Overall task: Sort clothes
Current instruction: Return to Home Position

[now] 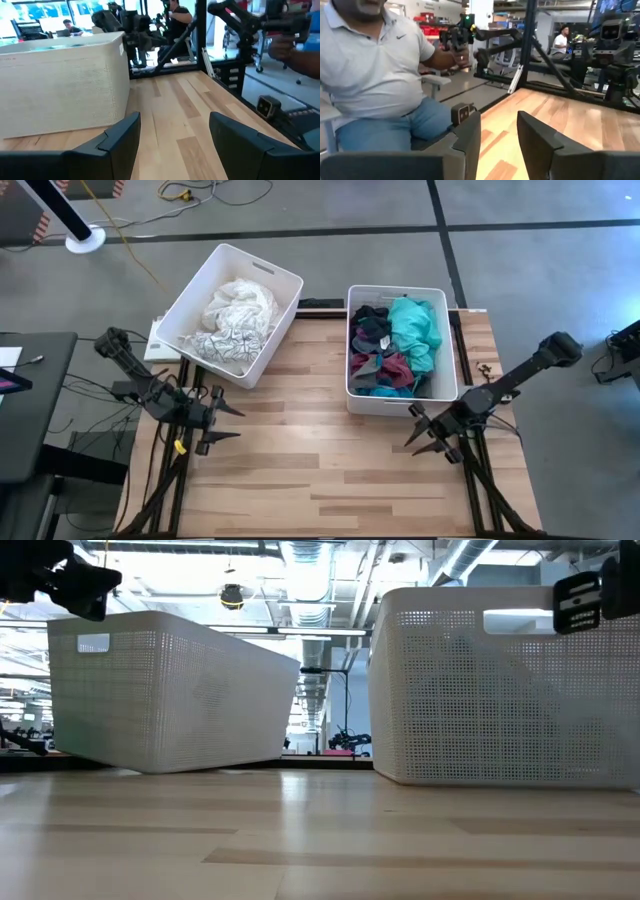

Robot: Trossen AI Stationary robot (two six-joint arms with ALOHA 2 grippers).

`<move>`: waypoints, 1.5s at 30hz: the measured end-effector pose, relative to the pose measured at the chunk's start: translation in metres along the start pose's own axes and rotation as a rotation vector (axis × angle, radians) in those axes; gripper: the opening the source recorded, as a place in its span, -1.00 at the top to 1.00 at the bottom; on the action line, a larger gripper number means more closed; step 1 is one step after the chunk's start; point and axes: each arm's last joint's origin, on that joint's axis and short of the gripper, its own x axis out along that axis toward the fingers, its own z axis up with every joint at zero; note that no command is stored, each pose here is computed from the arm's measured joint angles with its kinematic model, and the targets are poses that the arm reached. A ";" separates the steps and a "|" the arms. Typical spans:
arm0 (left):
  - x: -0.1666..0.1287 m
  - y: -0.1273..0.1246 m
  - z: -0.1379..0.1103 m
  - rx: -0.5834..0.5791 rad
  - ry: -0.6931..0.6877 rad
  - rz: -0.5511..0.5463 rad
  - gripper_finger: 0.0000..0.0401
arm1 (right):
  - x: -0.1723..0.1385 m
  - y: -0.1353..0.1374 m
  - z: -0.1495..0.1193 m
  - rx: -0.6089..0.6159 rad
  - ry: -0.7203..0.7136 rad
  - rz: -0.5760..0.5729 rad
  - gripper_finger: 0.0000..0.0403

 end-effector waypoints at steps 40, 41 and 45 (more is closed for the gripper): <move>0.013 0.022 -0.041 0.058 0.000 0.161 -0.15 | -0.013 -0.044 -0.014 0.105 0.125 -0.158 0.47; 0.013 0.022 -0.042 0.056 0.006 0.160 -0.15 | -0.013 -0.043 -0.014 0.104 0.125 -0.151 0.47; 0.013 0.022 -0.044 0.048 0.023 0.159 -0.15 | -0.011 -0.038 -0.014 0.103 0.125 -0.122 0.47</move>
